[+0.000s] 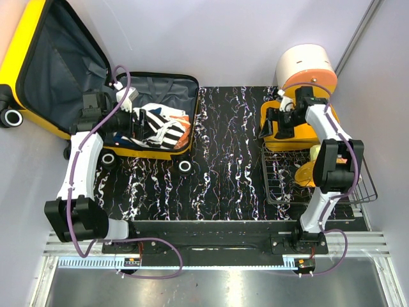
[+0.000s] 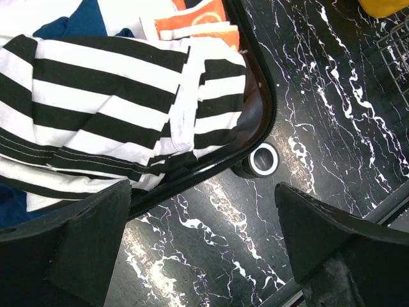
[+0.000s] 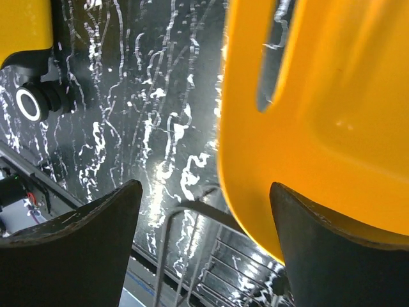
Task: Open, take out, and arrange the luggage
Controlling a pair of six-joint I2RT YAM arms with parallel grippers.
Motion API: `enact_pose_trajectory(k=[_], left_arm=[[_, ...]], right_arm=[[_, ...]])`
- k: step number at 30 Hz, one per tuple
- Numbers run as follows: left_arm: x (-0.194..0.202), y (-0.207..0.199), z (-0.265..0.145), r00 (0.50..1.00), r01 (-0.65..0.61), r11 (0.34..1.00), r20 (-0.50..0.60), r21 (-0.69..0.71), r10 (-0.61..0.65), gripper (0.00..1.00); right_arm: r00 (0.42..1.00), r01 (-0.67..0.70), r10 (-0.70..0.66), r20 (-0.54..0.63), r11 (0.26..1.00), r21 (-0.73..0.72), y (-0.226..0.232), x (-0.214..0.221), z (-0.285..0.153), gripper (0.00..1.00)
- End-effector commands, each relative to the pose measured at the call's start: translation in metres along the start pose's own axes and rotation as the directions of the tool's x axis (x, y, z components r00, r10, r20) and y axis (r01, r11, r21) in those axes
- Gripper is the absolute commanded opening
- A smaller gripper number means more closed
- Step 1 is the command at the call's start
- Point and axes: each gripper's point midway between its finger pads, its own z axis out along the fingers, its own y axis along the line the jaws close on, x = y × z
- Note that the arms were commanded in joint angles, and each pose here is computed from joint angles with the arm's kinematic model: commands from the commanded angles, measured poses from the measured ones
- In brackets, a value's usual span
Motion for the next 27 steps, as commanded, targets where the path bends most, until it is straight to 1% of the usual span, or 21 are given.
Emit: enact_pose_trajectory(k=[1, 3, 5, 8, 9, 10, 11, 13, 14, 16, 18, 20, 23, 24, 26, 27], left_arm=[[-0.019, 0.008, 0.002, 0.997, -0.076, 0.997, 0.021, -0.027, 0.076, 0.99], [-0.014, 0.013, 0.005, 0.994, -0.108, 0.993, -0.012, -0.045, 0.108, 0.99], [-0.009, 0.018, 0.009, 0.993, -0.114, 0.992, -0.041, -0.046, 0.112, 0.97], [-0.008, 0.020, 0.019, 0.987, -0.150, 0.988, -0.070, -0.035, 0.148, 0.91], [-0.008, 0.021, 0.022, 0.982, -0.174, 0.984, -0.079, -0.035, 0.171, 0.89], [-0.004, 0.021, 0.029, 0.979, -0.179, 0.983, -0.099, -0.025, 0.176, 0.88], [-0.004, 0.016, 0.035, 0.974, -0.201, 0.980, -0.107, -0.014, 0.198, 0.85], [-0.003, 0.024, 0.044, 0.970, -0.217, 0.976, -0.117, -0.030, 0.212, 0.84], [-0.004, 0.015, 0.052, 0.965, -0.237, 0.971, -0.120, -0.008, 0.235, 0.82], [-0.004, 0.018, 0.063, 0.961, -0.250, 0.968, -0.124, -0.015, 0.246, 0.82], [-0.002, 0.016, 0.072, 0.958, -0.258, 0.966, -0.134, -0.019, 0.253, 0.81], [0.000, 0.015, 0.083, 0.955, -0.267, 0.964, -0.141, -0.018, 0.262, 0.82], [0.004, 0.021, 0.096, 0.956, -0.265, 0.962, -0.151, -0.060, 0.253, 0.81], [0.001, 0.025, 0.100, 0.957, -0.267, 0.959, -0.145, -0.095, 0.252, 0.81], [0.009, 0.024, 0.109, 0.956, -0.262, 0.959, -0.166, -0.103, 0.243, 0.79], [0.010, 0.029, 0.112, 0.957, -0.255, 0.957, -0.177, -0.140, 0.230, 0.77]], right_arm=[[0.998, 0.061, -0.059, 0.026, 0.992, -0.109, 0.049, -0.014, 0.019, 0.91], [0.997, 0.079, -0.077, 0.023, 0.988, -0.134, 0.067, -0.014, 0.030, 0.90], [0.996, 0.088, -0.085, 0.022, 0.983, -0.164, 0.078, -0.015, 0.038, 0.91], [0.999, 0.035, -0.028, 0.036, 0.977, -0.212, 0.103, -0.020, 0.050, 0.90], [0.998, 0.042, -0.029, 0.060, 0.974, -0.225, 0.108, -0.027, 0.052, 0.90], [0.998, 0.035, -0.022, 0.058, 0.969, -0.244, 0.117, -0.027, 0.057, 0.90], [0.998, 0.008, 0.008, 0.059, 0.967, -0.256, 0.123, -0.030, 0.058, 0.90], [0.997, 0.023, -0.001, 0.081, 0.961, -0.275, 0.134, -0.036, 0.061, 0.90], [0.996, 0.023, 0.003, 0.091, 0.959, -0.281, 0.137, -0.040, 0.061, 0.90], [0.994, 0.027, 0.004, 0.106, 0.955, -0.296, 0.142, -0.044, 0.060, 0.90], [0.993, 0.044, -0.010, 0.121, 0.959, -0.281, 0.142, -0.048, 0.058, 0.90], [0.983, 0.103, -0.065, 0.169, 0.969, -0.224, 0.137, -0.056, 0.049, 0.91], [0.966, 0.158, -0.123, 0.230, 0.977, -0.143, 0.133, -0.066, 0.035, 0.91], [0.962, 0.161, -0.126, 0.241, 0.979, -0.128, 0.132, -0.068, 0.030, 0.91], [0.955, 0.152, -0.124, 0.268, 0.985, -0.087, 0.131, -0.074, 0.021, 0.92], [0.952, 0.151, -0.124, 0.281, 0.986, -0.076, 0.133, -0.077, 0.017, 0.93]])
